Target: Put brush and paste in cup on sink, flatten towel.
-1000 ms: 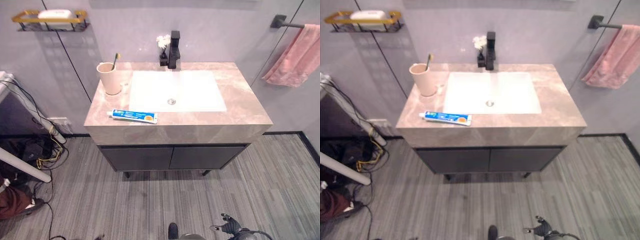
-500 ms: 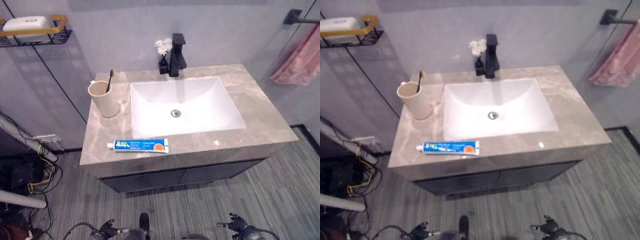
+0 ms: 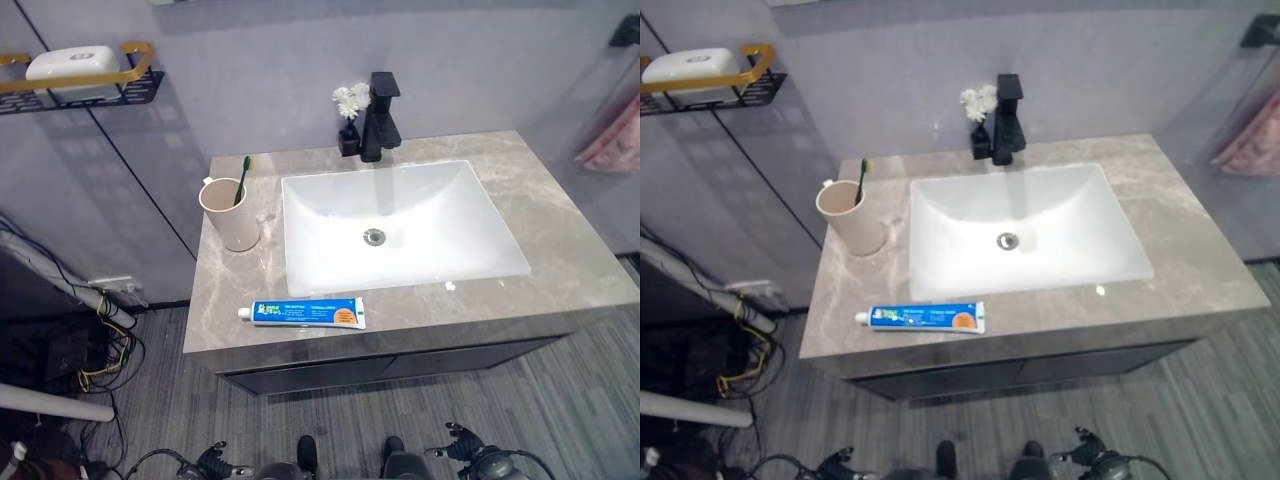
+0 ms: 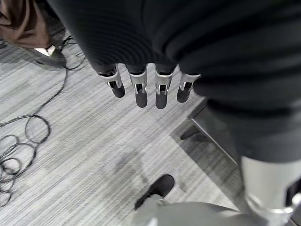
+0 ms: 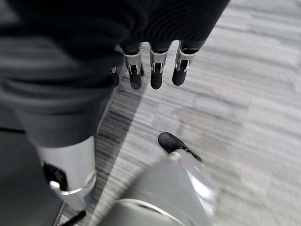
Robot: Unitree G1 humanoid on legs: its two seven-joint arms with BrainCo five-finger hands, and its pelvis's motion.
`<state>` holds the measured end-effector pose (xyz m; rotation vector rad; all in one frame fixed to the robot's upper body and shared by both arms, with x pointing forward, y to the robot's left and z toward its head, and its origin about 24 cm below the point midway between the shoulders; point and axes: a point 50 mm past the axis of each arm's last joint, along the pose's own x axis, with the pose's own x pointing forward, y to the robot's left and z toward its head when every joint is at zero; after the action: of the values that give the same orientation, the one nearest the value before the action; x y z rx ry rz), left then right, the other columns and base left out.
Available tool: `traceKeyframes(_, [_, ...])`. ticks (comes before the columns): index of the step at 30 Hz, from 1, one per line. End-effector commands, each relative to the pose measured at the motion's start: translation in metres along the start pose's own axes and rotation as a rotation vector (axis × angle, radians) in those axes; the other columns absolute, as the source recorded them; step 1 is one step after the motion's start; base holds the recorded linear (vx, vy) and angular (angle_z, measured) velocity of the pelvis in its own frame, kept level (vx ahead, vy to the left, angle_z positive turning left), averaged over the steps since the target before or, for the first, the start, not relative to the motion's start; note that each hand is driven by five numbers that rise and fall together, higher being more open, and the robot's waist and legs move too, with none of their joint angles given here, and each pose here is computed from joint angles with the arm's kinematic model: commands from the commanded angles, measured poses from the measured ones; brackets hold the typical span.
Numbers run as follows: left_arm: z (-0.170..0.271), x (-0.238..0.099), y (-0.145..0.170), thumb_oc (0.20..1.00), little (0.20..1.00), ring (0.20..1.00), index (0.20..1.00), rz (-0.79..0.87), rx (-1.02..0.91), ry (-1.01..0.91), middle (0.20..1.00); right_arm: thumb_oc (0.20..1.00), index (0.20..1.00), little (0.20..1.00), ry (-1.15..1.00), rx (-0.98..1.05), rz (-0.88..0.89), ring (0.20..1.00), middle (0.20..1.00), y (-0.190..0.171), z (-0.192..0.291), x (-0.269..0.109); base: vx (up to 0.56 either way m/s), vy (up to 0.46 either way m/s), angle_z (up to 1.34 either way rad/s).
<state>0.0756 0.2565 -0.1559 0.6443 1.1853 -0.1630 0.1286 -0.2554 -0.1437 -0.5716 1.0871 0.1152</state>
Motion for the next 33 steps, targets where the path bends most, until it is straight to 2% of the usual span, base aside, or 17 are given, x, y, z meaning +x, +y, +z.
traceKeyframes(1, [0.001,-0.001,0.010,1.000,1.000,1.000,1.000,0.055,-0.022,-0.039,1.000,1.000,1.000,1.000,-0.010,-0.079,-0.079,1.000,1.000,-0.031,0.002,-0.001,0.00,-0.179,0.16])
traceKeyframes(7, [0.008,-0.003,0.023,1.000,1.000,1.000,1.000,0.098,0.047,-0.117,1.000,1.000,1.000,1.000,0.007,-0.053,-0.087,1.000,1.000,-0.027,-0.005,-0.002,-0.07,-0.138,0.36])
traceKeyframes(8, [0.020,-0.008,0.035,1.000,1.000,1.000,1.000,0.144,0.113,-0.226,1.000,1.000,1.000,1.000,0.015,-0.041,-0.107,1.000,1.000,-0.028,-0.010,-0.003,-0.12,-0.128,0.37])
traceKeyframes(10, [0.026,-0.012,0.038,1.000,1.000,1.000,1.000,0.151,0.150,-0.279,1.000,1.000,1.000,1.000,0.015,-0.040,-0.117,1.000,1.000,-0.029,-0.011,-0.003,-0.13,-0.099,0.67])
traceKeyframes(12, [0.034,-0.033,0.059,1.000,1.000,1.000,1.000,0.181,0.308,-0.442,1.000,1.000,1.000,1.000,0.028,-0.065,-0.141,1.000,1.000,-0.038,-0.013,-0.004,-0.07,-0.045,0.65])
traceKeyframes(13, [0.033,-0.034,0.060,1.000,1.000,1.000,1.000,0.181,0.308,-0.440,1.000,1.000,1.000,1.000,0.027,-0.064,-0.139,1.000,1.000,-0.037,-0.013,-0.004,-0.02,0.002,0.16])
traceKeyframes(15, [0.027,-0.058,0.083,1.000,1.000,1.000,1.000,0.208,0.483,-0.522,1.000,1.000,1.000,1.000,-0.010,-0.092,-0.160,1.000,1.000,-0.047,-0.008,-0.005,-0.02,0.023,0.11])
traceKeyframes(16, [0.023,-0.067,0.090,1.000,1.000,1.000,1.000,0.214,0.504,-0.530,1.000,1.000,1.000,1.000,-0.012,-0.104,-0.159,1.000,1.000,-0.048,-0.007,-0.005,0.00,0.024,0.04])
traceKeyframes(18, [0.040,-0.092,0.104,1.000,1.000,1.000,1.000,0.221,0.646,-0.651,1.000,1.000,1.000,1.000,-0.008,-0.094,-0.178,1.000,1.000,-0.055,-0.006,-0.005,0.00,0.000,0.00])
traceKeyframes(19, [0.040,-0.093,0.105,1.000,1.000,1.000,1.000,0.222,0.647,-0.649,1.000,1.000,1.000,1.000,-0.009,-0.092,-0.176,1.000,1.000,-0.054,-0.006,-0.005,0.00,0.057,0.05])
traceKeyframes(20, [0.056,-0.115,0.118,1.000,1.000,1.000,1.000,0.249,0.740,-0.743,1.000,1.000,1.000,1.000,-0.022,-0.070,-0.192,1.000,1.000,-0.058,-0.002,-0.004,-0.01,0.059,0.10])
traceKeyframes(23, [0.066,-0.136,0.127,1.000,1.000,1.000,1.000,0.275,0.774,-0.802,1.000,1.000,1.000,1.000,-0.024,-0.066,-0.183,1.000,1.000,-0.054,-0.002,-0.004,0.04,0.039,0.29])
traceKeyframes(26, [0.091,-0.168,0.138,1.000,1.000,1.000,1.000,0.350,0.828,-0.942,1.000,1.000,1.000,1.000,-0.006,-0.071,-0.172,1.000,1.000,-0.049,-0.007,-0.004,0.05,0.014,0.25])
traceKeyframes(27, [0.109,-0.187,0.152,1.000,1.000,1.000,1.000,0.473,0.799,-1.030,1.000,1.000,1.000,1.000,0.026,-0.072,-0.171,1.000,1.000,-0.045,-0.015,-0.005,0.01,-0.004,0.17])
traceKeyframes(29, [0.115,-0.195,0.157,1.000,1.000,1.000,1.000,0.527,0.776,-1.065,1.000,1.000,1.000,1.000,0.048,-0.070,-0.170,1.000,1.000,-0.042,-0.018,-0.005,0.02,0.001,0.15])
traceKeyframes(30, [0.128,-0.210,0.169,1.000,1.000,1.000,1.000,0.643,0.730,-1.136,1.000,1.000,1.000,1.000,0.080,-0.043,-0.165,1.000,1.000,-0.038,-0.025,-0.006,0.02,0.005,0.21])
traceKeyframes(33, [0.136,-0.223,0.179,1.000,1.000,1.000,1.000,0.746,0.697,-1.190,1.000,1.000,1.000,1.000,0.081,-0.040,-0.141,1.000,1.000,-0.032,-0.025,-0.006,0.03,0.008,0.14])
